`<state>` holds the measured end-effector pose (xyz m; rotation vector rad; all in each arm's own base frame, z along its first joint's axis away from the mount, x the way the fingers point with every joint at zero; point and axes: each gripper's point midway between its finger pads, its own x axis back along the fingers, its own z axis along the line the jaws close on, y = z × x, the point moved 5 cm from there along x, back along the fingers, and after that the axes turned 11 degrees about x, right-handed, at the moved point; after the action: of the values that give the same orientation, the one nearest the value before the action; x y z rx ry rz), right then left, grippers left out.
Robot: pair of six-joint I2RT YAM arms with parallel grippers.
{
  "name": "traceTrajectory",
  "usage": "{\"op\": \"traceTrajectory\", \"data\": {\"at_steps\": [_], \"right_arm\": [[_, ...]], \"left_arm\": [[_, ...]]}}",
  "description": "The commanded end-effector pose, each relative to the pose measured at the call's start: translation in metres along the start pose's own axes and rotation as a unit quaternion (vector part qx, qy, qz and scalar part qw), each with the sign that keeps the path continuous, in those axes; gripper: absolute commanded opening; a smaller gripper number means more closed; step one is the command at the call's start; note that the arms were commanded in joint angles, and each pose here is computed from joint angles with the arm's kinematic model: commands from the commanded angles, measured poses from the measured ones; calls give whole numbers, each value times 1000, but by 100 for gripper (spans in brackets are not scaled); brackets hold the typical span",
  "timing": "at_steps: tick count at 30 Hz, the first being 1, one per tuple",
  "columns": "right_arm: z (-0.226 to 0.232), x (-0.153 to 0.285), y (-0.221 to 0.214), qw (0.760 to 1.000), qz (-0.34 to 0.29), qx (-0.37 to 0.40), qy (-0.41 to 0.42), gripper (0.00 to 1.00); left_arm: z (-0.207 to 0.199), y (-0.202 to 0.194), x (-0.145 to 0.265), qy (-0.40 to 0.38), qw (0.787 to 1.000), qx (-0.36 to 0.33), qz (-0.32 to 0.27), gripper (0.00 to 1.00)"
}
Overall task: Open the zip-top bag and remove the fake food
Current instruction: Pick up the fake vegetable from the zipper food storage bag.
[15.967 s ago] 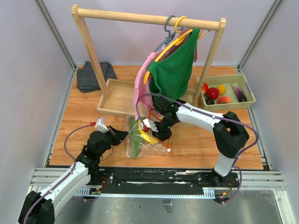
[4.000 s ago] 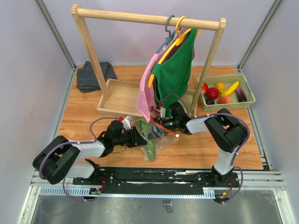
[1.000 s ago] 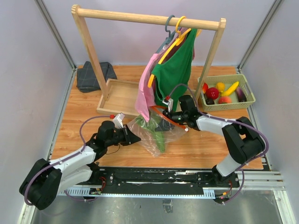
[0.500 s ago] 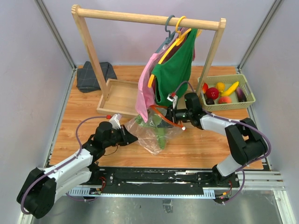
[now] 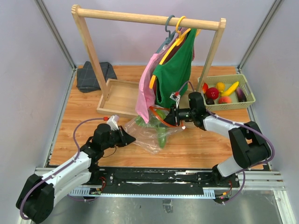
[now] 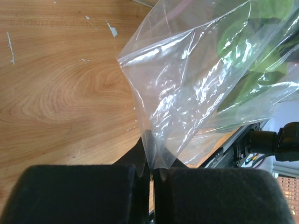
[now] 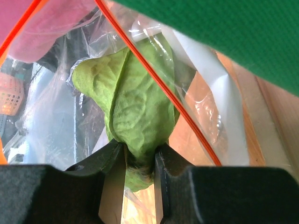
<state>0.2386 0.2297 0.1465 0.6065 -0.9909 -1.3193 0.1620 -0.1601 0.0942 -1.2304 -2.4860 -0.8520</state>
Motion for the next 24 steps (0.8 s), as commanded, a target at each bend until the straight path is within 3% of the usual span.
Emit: {"op": "traceTrajectory", "data": {"at_steps": [1,24], "right_arm": [[9,10,5,999,-16,20,33,6],[46,28,20,990,-14,62,128,5]], "left_arm": [[19,1,1,43,999,6,-17,0],[16,-3,-4,18,1000,11,6,0]]}}
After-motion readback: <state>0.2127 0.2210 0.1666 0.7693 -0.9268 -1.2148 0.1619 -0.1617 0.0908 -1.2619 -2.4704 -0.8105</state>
